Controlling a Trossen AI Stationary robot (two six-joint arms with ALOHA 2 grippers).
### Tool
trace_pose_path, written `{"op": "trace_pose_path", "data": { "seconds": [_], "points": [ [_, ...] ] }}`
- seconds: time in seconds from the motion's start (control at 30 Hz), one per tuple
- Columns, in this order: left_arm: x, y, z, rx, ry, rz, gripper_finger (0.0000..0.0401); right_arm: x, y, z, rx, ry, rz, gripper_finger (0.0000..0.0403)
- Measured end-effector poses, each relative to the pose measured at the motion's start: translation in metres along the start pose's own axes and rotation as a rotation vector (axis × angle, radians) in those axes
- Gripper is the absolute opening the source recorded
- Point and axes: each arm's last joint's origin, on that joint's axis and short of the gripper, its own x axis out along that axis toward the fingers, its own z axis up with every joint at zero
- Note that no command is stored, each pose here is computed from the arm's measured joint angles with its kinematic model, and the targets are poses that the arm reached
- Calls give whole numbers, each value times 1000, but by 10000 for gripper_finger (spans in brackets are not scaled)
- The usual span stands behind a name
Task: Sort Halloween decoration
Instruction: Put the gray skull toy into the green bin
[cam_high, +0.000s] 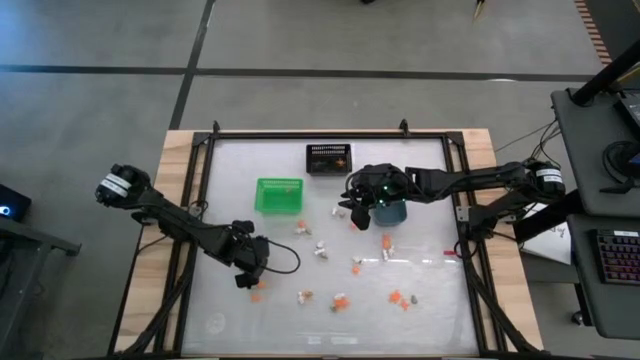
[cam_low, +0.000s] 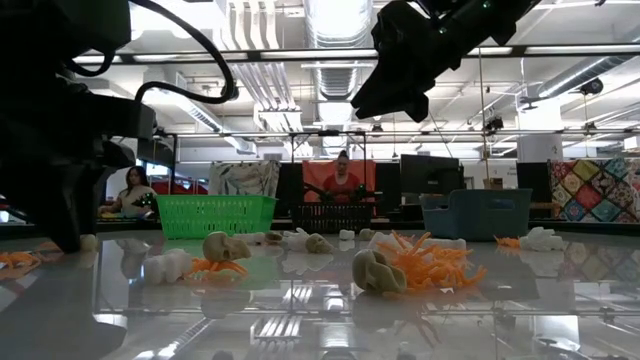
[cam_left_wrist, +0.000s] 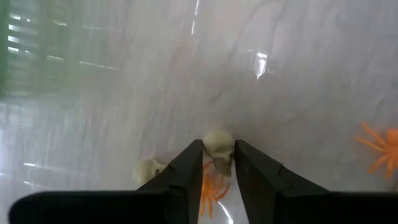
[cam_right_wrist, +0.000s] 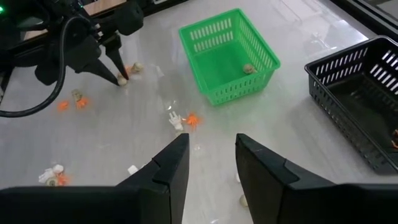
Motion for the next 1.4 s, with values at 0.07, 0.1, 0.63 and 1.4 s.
{"op": "trace_pose_path", "data": {
  "seconds": [0.07,0.1,0.63,1.4],
  "points": [
    [0,0,0,1,-1,1,57,0,0,0,0,0,0,123],
    [0,0,0,4,-2,1,51,0,0,0,0,0,0,122],
    [-8,3,1,-1,-40,-3,37,0,0,0,0,0,0,119],
    [-84,39,18,-155,-600,47,37,0,0,0,-31,0,0,120]
  ]
}}
